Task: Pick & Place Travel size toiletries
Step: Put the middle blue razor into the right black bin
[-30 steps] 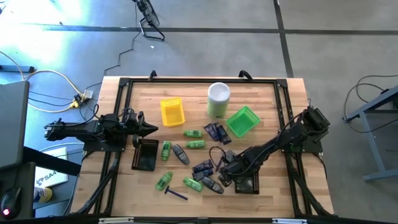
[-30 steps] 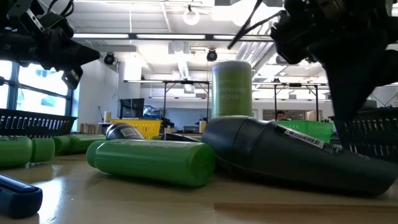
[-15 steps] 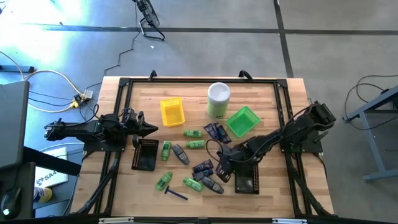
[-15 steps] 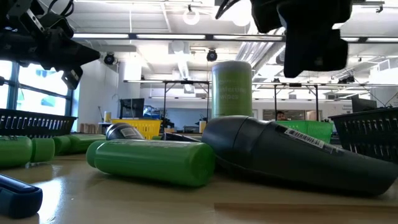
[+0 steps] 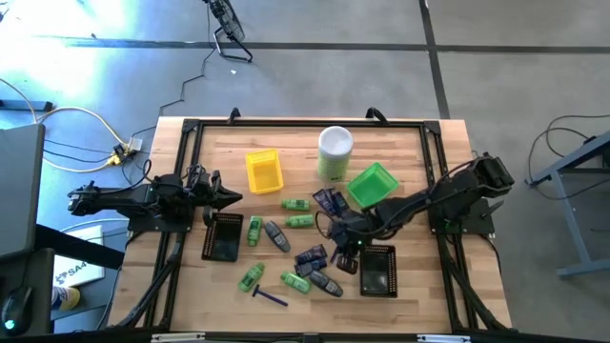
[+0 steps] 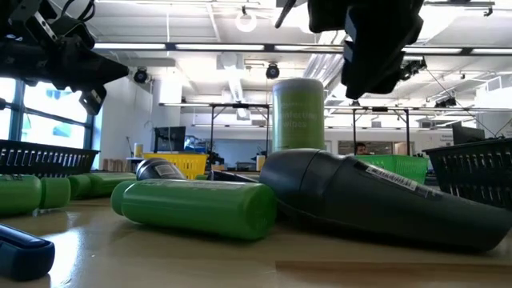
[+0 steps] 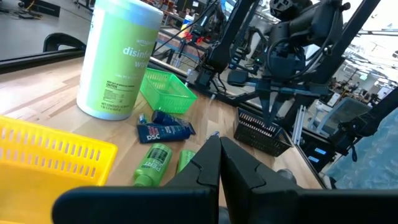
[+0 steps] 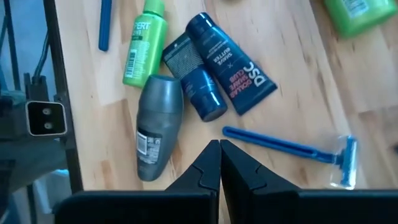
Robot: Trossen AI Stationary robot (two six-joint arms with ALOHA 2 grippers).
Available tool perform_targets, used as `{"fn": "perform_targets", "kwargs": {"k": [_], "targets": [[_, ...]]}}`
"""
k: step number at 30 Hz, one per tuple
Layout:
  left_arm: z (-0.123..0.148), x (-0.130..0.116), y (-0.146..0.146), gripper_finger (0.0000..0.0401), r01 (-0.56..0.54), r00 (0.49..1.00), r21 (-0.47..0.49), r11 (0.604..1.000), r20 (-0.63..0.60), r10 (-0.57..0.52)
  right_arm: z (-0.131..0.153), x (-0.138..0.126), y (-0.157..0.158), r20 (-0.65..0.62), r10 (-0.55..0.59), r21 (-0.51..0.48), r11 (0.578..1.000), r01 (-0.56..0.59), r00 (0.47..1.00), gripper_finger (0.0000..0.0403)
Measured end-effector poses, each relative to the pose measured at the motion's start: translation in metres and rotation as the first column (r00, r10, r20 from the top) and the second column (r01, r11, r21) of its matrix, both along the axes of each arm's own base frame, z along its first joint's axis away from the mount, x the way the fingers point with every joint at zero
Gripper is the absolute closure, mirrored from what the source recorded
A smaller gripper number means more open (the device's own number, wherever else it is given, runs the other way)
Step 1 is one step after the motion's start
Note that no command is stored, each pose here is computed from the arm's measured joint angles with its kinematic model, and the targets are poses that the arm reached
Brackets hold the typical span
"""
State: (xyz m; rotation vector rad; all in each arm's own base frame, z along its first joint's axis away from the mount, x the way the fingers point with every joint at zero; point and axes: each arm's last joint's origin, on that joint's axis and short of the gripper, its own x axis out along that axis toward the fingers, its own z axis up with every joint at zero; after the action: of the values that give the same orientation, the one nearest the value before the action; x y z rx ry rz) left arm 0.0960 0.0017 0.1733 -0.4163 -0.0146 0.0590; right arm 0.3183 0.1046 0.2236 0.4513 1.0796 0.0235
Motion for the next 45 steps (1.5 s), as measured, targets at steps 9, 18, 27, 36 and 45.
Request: {"fn": "perform_targets", "kwargs": {"k": [9,18,27,36,45], "targets": [[0.000,0.000,0.000,0.0398,0.000,1.000,0.000,1.000,0.000,0.000,0.000,0.003,-0.005,0.048,0.083,-0.118,0.990,-0.077,0.995,0.0401],[0.000,0.000,0.000,0.0398,0.000,1.000,0.000,1.000,0.000,0.000,0.000,0.004,-0.012,0.054,0.129,-0.149,0.982,-0.119,0.990,0.0372],[0.000,0.000,0.000,0.0398,0.000,1.000,0.000,1.000,0.000,0.000,0.000,0.005,-0.015,0.065,0.179,-0.236,0.959,-0.159,0.982,0.0214],[0.000,0.000,0.000,0.0398,0.000,1.000,0.000,1.000,0.000,0.000,-0.001,0.006,-0.017,0.058,0.354,-0.291,0.900,-0.323,0.933,0.0134],[0.000,0.000,0.000,0.0398,0.000,1.000,0.000,1.000,-0.001,0.000,-0.033,0.014,-0.018,-0.057,0.447,-0.301,0.845,-0.442,0.893,0.0153]]}}
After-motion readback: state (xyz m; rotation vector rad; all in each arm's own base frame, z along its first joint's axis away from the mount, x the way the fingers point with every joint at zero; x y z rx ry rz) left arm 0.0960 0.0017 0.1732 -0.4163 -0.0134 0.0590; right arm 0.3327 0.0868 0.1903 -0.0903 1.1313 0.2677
